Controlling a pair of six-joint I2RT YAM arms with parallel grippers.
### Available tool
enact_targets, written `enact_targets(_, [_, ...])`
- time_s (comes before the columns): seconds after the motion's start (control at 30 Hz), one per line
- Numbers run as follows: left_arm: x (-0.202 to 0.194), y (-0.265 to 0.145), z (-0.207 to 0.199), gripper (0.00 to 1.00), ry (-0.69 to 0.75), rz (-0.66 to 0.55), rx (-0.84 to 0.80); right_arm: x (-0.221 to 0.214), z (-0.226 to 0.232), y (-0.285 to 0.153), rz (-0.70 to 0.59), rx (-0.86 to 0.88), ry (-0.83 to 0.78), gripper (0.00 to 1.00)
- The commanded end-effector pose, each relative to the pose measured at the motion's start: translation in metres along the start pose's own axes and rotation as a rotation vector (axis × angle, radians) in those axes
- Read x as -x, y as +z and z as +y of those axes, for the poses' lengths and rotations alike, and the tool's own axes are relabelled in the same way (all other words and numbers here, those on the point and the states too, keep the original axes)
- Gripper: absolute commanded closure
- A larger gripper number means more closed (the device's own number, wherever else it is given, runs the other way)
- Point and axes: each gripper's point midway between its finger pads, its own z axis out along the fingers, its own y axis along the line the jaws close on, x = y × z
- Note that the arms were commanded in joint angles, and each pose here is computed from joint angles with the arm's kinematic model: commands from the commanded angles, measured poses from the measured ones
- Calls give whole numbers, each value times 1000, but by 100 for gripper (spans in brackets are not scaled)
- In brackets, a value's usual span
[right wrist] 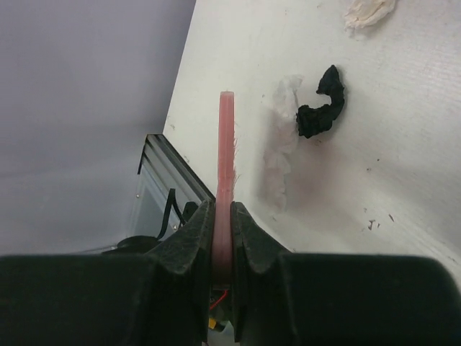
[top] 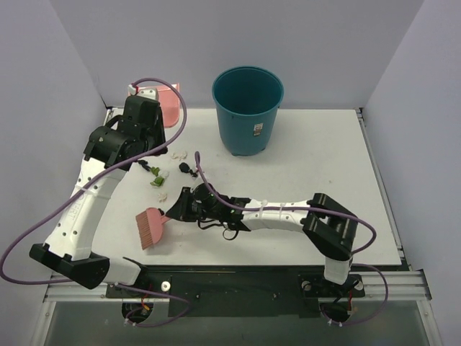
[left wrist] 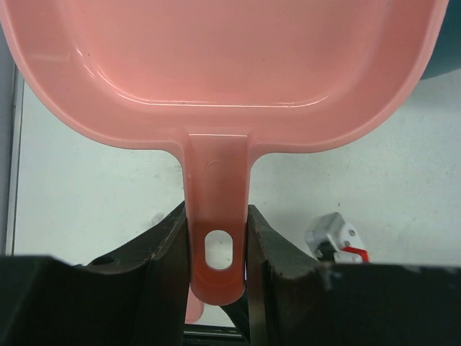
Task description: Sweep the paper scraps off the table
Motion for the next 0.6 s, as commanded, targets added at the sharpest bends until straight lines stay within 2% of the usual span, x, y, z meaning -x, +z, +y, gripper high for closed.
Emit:
enact_targets(0.0, [3, -8, -2, 100, -39, -32, -44, 10, 34, 21, -35, 102, 10, 100])
enact_targets(0.13, [-2, -7, -1, 100, -23, -14, -51, 8, 4, 31, -39, -11, -39, 100])
enact_targets(0.23, [-9, -5, -4, 100, -17, 0, -68, 15, -23, 23, -63, -110, -71, 100])
enact_targets(0.47, [-27, 2, -15, 100, 9, 52, -134, 46, -100, -35, -153, -289, -62, 100])
enact_targets(0.5, [-27, 2, -17, 100, 6, 48, -144, 56, -100, -47, -181, -289, -57, 100])
enact_targets(0.53, [-31, 5, -19, 100, 8, 63, -157, 57, -121, -57, -186, -335, -47, 100])
enact_targets(0.57, [-32, 5, -20, 100, 6, 59, -165, 64, -119, -69, -209, -335, -54, 100])
